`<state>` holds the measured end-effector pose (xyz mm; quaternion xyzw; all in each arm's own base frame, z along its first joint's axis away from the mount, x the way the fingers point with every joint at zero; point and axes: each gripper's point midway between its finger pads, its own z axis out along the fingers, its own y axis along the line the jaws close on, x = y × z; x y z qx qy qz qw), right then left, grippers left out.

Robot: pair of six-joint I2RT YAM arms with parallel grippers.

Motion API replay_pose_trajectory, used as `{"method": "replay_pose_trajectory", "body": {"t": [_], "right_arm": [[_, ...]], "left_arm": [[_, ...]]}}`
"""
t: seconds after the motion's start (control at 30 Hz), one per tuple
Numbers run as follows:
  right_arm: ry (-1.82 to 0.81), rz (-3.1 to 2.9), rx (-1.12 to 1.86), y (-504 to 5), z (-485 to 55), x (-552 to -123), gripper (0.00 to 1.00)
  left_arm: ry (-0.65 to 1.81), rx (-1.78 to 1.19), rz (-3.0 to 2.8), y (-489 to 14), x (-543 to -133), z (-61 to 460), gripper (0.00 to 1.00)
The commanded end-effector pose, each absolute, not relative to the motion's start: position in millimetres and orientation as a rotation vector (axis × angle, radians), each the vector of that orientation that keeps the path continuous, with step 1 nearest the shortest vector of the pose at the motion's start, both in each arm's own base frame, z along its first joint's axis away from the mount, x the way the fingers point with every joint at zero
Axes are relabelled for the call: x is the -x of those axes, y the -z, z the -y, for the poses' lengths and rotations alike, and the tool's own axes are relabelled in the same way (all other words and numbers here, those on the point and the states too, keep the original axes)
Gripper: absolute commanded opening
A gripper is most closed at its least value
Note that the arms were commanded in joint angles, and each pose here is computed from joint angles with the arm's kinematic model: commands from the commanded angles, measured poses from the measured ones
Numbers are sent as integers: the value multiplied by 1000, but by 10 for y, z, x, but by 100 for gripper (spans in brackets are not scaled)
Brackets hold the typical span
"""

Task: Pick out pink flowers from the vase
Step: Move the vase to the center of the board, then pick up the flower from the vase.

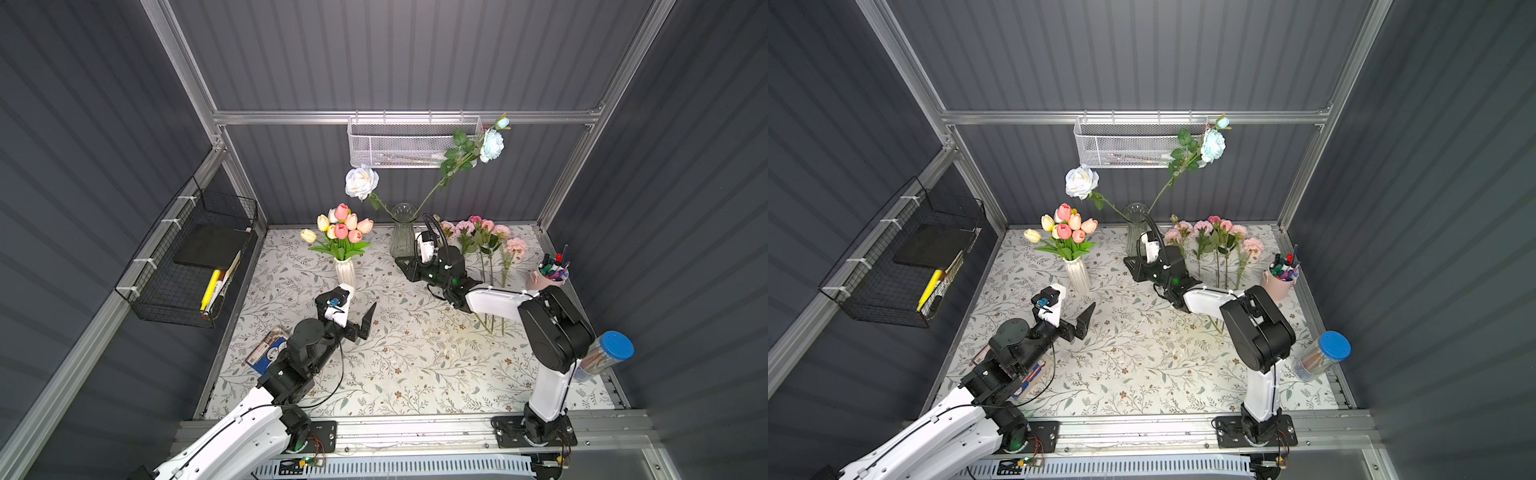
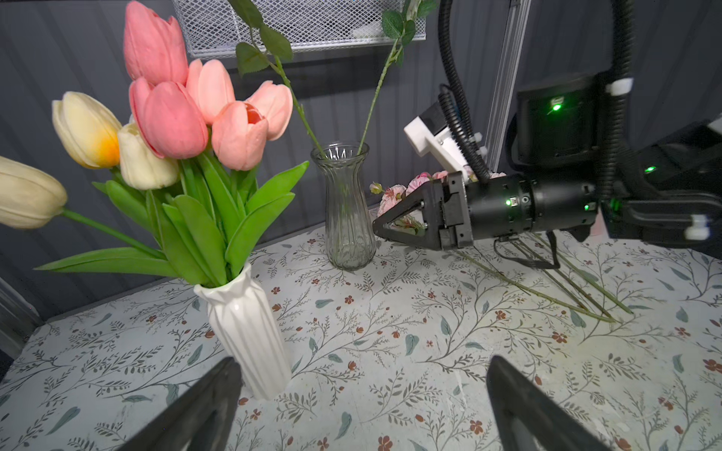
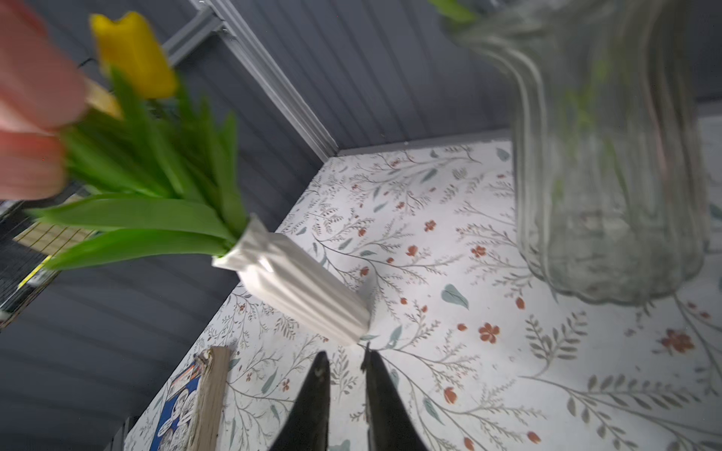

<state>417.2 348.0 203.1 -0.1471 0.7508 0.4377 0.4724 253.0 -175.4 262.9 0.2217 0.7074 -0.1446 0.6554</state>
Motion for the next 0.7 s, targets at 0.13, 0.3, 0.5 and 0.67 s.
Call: {"method": "replay_pose_trajectory", "body": {"t": [0.13, 0.3, 0.5, 0.67], "right_arm": [[-941, -1639, 639, -2471, -3666, -3949, 28], [-916, -1473, 702, -2771, -3820, -4020, 31], [-940, -1318, 770, -2962, -4002, -4070, 33], [-973, -1243, 827, -3010, -4161, -4086, 36]], "left_arm": [[449, -358, -1643, -2756, -2702, 1634, 99], [452, -309, -1664, -2688, -2692, 1492, 98], [454, -415, -1621, -2747, -2479, 1498, 99], [442, -476, -1574, -2760, -2309, 1460, 99]]}}
